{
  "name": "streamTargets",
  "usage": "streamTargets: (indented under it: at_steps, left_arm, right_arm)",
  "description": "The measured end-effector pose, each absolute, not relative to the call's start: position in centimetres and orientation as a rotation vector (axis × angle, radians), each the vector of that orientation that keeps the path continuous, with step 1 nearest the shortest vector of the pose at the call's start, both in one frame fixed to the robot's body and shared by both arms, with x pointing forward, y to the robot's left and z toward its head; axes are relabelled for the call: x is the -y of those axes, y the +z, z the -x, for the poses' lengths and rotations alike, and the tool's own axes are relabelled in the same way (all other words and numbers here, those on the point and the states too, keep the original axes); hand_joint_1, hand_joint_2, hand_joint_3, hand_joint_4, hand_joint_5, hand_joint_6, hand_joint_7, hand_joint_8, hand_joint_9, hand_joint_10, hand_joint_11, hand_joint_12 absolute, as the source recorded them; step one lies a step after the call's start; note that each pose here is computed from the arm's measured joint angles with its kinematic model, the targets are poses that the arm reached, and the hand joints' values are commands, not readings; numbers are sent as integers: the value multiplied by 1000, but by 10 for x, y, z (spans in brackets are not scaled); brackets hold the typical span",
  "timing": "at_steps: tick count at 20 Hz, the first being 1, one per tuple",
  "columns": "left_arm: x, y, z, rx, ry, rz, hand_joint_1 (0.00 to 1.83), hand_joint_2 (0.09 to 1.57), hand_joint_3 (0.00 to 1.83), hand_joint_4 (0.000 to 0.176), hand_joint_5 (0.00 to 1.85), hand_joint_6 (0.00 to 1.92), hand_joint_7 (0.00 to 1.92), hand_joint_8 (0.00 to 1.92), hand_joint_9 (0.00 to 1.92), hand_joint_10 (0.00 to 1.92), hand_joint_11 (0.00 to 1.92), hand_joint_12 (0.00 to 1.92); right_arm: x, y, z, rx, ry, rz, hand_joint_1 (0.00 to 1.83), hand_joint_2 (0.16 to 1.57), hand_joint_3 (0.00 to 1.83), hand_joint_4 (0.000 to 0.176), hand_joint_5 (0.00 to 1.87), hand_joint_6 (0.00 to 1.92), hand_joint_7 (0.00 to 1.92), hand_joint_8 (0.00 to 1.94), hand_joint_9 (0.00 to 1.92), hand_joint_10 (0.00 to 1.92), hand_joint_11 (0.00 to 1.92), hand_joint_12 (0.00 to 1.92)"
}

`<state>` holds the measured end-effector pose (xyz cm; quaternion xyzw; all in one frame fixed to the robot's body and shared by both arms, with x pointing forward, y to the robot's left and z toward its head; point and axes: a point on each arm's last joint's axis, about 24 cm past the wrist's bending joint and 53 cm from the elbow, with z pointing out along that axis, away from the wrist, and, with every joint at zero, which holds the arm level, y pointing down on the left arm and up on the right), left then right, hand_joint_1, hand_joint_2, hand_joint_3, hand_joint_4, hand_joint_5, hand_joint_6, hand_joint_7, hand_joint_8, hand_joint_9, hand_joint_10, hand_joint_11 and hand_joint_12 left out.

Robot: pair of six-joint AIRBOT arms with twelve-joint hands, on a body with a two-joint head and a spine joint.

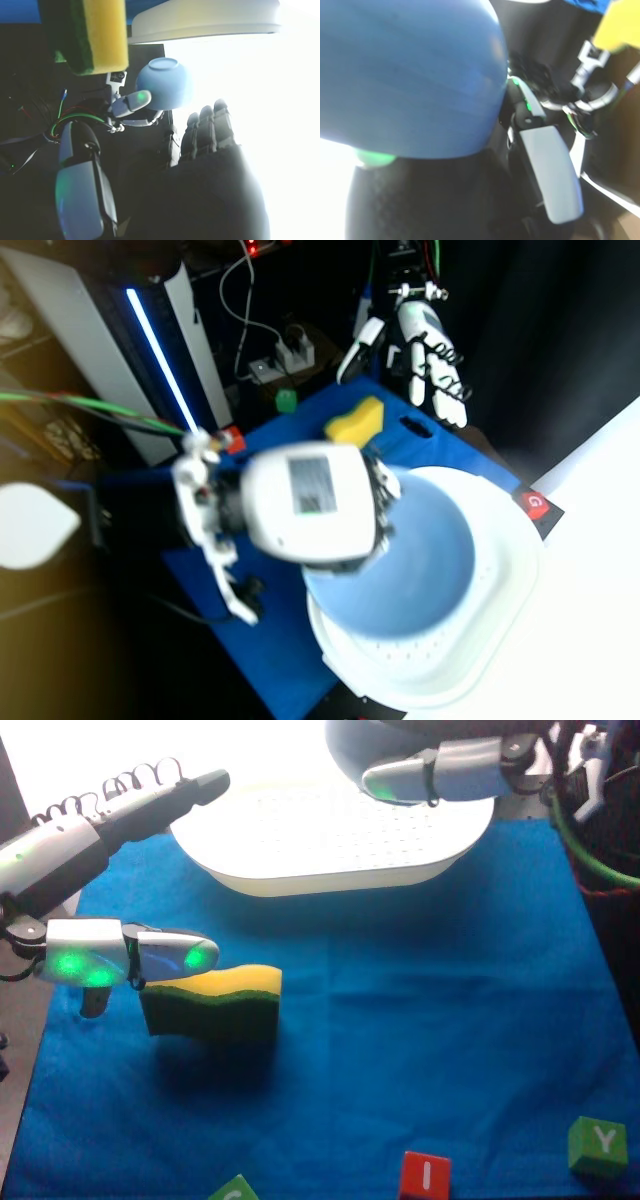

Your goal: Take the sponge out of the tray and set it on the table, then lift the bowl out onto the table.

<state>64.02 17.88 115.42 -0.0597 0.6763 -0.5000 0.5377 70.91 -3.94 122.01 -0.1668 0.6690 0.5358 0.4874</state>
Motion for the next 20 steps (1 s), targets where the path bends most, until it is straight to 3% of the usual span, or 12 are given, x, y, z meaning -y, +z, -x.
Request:
streamTargets:
  at_steps: [2, 4, 6, 7, 8, 9, 11, 12, 13, 14, 18, 20]
  left_arm:
    - [-184, 1156, -638, -1605, -1185, 147, 583, 933, 0, 176, 74, 10, 57, 12, 33, 11, 65, 29]
    - [-190, 1158, -639, -1597, -1176, 157, 594, 924, 0, 176, 95, 1, 124, 9, 94, 11, 106, 57]
    - [-196, 1164, -640, -1580, -1167, 160, 602, 918, 0, 176, 113, 7, 140, 11, 106, 12, 106, 58]
    - [-199, 1168, -641, -1566, -1160, 164, 621, 891, 0, 165, 125, 10, 129, 5, 84, 2, 92, 51]
    - [-202, 1171, -641, -1555, -1158, 172, 623, 876, 0, 132, 128, 10, 125, 3, 72, 0, 101, 55]
    - [-205, 1175, -641, -1536, -1159, 181, 667, 888, 0, 124, 133, 10, 82, 0, 18, 0, 62, 38]
    - [-207, 1178, -640, -1516, -1157, 181, 673, 960, 17, 101, 110, 0, 79, 4, 25, 6, 38, 28]
    - [-208, 1178, -640, -1514, -1154, 182, 677, 975, 18, 102, 112, 1, 90, 7, 32, 8, 35, 27]
    - [-209, 1178, -641, -1512, -1153, 189, 685, 975, 14, 116, 120, 4, 102, 10, 35, 7, 39, 28]
    - [-209, 1178, -641, -1512, -1152, 189, 671, 972, 10, 117, 121, 4, 99, 7, 30, 4, 41, 29]
    - [-209, 1179, -641, -1509, -1154, 191, 620, 966, 2, 131, 124, 3, 102, 4, 38, 4, 61, 39]
    - [-208, 1179, -640, -1509, -1156, 187, 638, 964, 0, 122, 123, 2, 105, 4, 50, 7, 58, 38]
  right_arm:
    - [42, 1228, -691, -1608, 1335, 438, 712, 1514, 3, 0, 786, 1921, 1514, 1941, 1682, 1921, 1679, 1921]
    - [47, 1230, -669, -1593, 1326, 490, 822, 1544, 4, 0, 891, 1921, 1561, 1941, 1730, 1921, 1734, 1921]
    - [49, 1214, -651, -1628, 1335, 514, 945, 1488, 0, 0, 805, 1921, 1508, 1941, 1695, 1921, 1724, 1921]
    - [51, 1198, -641, -1669, 1333, 532, 1045, 1452, 0, 0, 755, 1921, 1427, 1941, 1649, 1921, 1702, 1921]
    - [51, 1188, -635, -1697, 1332, 542, 1070, 1452, 0, 11, 666, 1921, 1410, 1941, 1635, 1921, 1686, 1921]
    - [53, 1173, -628, -1737, 1331, 545, 828, 1509, 14, 34, 616, 1921, 1449, 1941, 1659, 1921, 1701, 1921]
    - [54, 1155, -622, -1780, 1330, 541, 633, 1542, 6, 0, 751, 1921, 1498, 1941, 1692, 1921, 1718, 1921]
    - [53, 1146, -619, -1801, 1333, 541, 639, 1561, 14, 0, 801, 1921, 1526, 1941, 1713, 1921, 1744, 1921]
    - [50, 1134, -616, -1826, 1340, 542, 583, 1569, 34, 0, 704, 1921, 1487, 1941, 1677, 1921, 1729, 1921]
    - [48, 1126, -614, -1848, 1350, 536, 554, 1571, 27, 0, 685, 1921, 1467, 1941, 1653, 1921, 1723, 1921]
    - [51, 1094, -614, -1939, 1377, 471, 968, 1442, 0, 0, 757, 1921, 1441, 1941, 1624, 1921, 1687, 1921]
    - [53, 1094, -615, -1941, 1386, 448, 490, 1530, 19, 0, 897, 1921, 1470, 1941, 1626, 1921, 1679, 1921]
